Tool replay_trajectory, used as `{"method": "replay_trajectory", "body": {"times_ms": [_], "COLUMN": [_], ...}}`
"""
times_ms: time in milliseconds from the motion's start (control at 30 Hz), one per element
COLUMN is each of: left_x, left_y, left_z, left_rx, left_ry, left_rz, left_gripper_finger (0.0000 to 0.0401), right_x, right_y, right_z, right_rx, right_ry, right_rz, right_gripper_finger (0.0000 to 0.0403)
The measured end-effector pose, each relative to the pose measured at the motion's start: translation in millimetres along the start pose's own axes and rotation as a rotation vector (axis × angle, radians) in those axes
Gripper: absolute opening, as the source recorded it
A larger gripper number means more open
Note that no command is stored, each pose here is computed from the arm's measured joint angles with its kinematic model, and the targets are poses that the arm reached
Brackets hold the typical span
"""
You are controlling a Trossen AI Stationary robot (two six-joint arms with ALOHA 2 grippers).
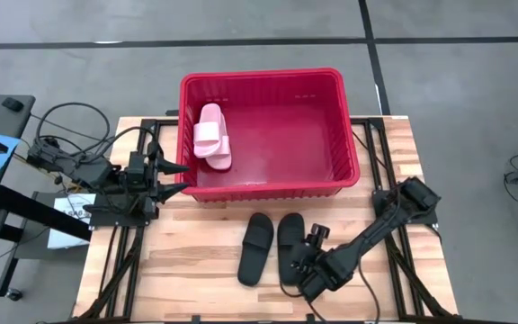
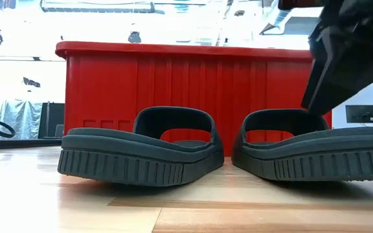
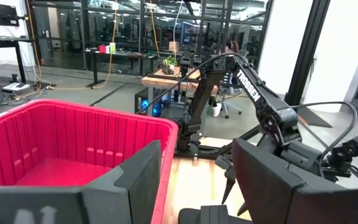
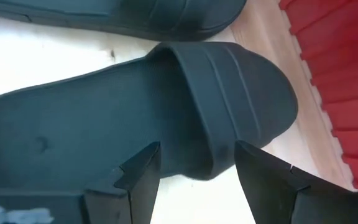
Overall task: Pick and place slides into bin
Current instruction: Put the right black slipper in the red bin
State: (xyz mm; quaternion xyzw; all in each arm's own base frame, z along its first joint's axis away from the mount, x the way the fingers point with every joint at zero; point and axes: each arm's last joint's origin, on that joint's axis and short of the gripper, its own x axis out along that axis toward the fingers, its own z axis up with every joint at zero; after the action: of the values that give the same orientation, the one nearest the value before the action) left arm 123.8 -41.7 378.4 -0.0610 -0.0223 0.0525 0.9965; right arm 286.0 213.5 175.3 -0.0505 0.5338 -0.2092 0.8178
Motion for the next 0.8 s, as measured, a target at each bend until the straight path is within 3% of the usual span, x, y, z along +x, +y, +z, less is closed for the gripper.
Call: {"method": "replay_trajectory", "body": {"times_ms": [367,500,667,800], "left_x": [0,0,0,0], "left_y": [0,0,0,0], "left_z": [0,0,0,0], "left_rx": [0.0,0.0,0.001,0.002], "left_ry": [0.001,0.002,0.002,0.005], "left_rz": [-0.004,-0.011,-0.012,-0.012], "left_gripper_finger": [0.0187,0.0187,0.0187,0.0187], "right_x": [18,31,40,39], "right_y": [-16,-19,-22,-22], "right_z": [14,15,16,16], "right_rx": [0.01,0.012,0.047,0.062], "right_ry": [0.035,0.067,0.099,0.103], "right_rz": [-0.05,-0.004,0.043,0.045], "right_gripper_finger": [0.0176,0.0132,0.0024,0.0009]}}
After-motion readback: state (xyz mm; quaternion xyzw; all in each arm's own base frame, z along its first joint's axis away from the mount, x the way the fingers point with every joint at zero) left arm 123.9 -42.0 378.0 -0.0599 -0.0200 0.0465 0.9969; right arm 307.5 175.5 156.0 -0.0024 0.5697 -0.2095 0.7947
